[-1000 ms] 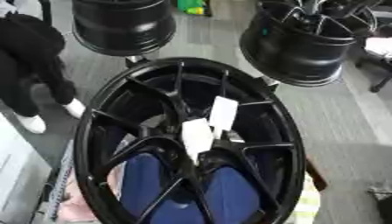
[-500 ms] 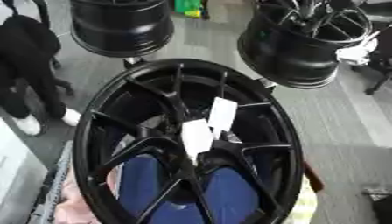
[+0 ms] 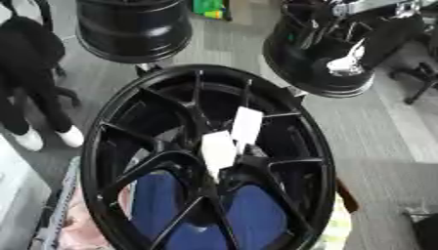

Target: Pull the pin out of the wheel hub.

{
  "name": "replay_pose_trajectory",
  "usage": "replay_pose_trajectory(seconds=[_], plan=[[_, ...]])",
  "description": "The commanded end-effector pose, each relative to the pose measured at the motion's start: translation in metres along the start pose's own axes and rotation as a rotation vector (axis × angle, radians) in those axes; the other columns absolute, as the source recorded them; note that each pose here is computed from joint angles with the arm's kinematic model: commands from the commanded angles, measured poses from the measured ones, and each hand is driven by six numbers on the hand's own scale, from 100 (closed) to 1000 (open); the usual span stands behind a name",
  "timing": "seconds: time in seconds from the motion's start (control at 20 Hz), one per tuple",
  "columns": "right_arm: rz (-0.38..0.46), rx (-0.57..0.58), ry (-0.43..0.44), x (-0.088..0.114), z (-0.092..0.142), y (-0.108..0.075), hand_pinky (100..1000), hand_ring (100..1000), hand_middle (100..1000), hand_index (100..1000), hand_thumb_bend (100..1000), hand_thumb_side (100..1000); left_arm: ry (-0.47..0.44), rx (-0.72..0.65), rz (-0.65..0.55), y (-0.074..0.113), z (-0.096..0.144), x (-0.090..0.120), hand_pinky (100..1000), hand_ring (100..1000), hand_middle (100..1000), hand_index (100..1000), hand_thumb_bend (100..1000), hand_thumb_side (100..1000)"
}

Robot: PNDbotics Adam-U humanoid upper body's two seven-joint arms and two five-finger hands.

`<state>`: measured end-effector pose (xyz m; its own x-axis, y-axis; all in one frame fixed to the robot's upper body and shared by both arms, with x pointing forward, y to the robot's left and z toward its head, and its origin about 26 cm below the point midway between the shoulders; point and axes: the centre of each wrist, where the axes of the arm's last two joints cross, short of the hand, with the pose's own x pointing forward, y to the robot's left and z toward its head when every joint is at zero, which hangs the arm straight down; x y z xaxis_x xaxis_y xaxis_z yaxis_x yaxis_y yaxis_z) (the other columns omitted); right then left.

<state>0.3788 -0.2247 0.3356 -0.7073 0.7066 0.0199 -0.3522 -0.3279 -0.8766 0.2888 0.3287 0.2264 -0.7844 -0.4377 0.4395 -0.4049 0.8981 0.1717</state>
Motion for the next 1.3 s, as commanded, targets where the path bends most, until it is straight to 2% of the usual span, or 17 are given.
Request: replay_pose_trajectory(seconds=[0.05,0.55,0.95,1.3], plan=[[-0.007,0.000,-0.011,-0.001,-0.002,-0.007,865,852,797,872,246,588,-0.036,-0.018,-0.012,0.004,-0.008,0.006,754,824,716,833,234,546],[-0.021,0.032,-0.054,0.009,-0.025,-0.008,859,850,793,879,269,600,-0.033,-0.024,-0.007,0.003,-0.008,0.006,753,825,716,833,231,550],[-0.067,0.041,-0.003,0.020,-0.031,-0.006,853,849,792,881,256,614,-0.025,-0.027,-0.009,0.004,-0.006,0.006,752,825,716,832,226,556],[-0.124,-0.003,0.029,0.048,-0.027,0.001,855,848,792,885,228,611,-0.020,-0.028,-0.010,0.004,-0.005,0.005,751,825,715,832,222,561]])
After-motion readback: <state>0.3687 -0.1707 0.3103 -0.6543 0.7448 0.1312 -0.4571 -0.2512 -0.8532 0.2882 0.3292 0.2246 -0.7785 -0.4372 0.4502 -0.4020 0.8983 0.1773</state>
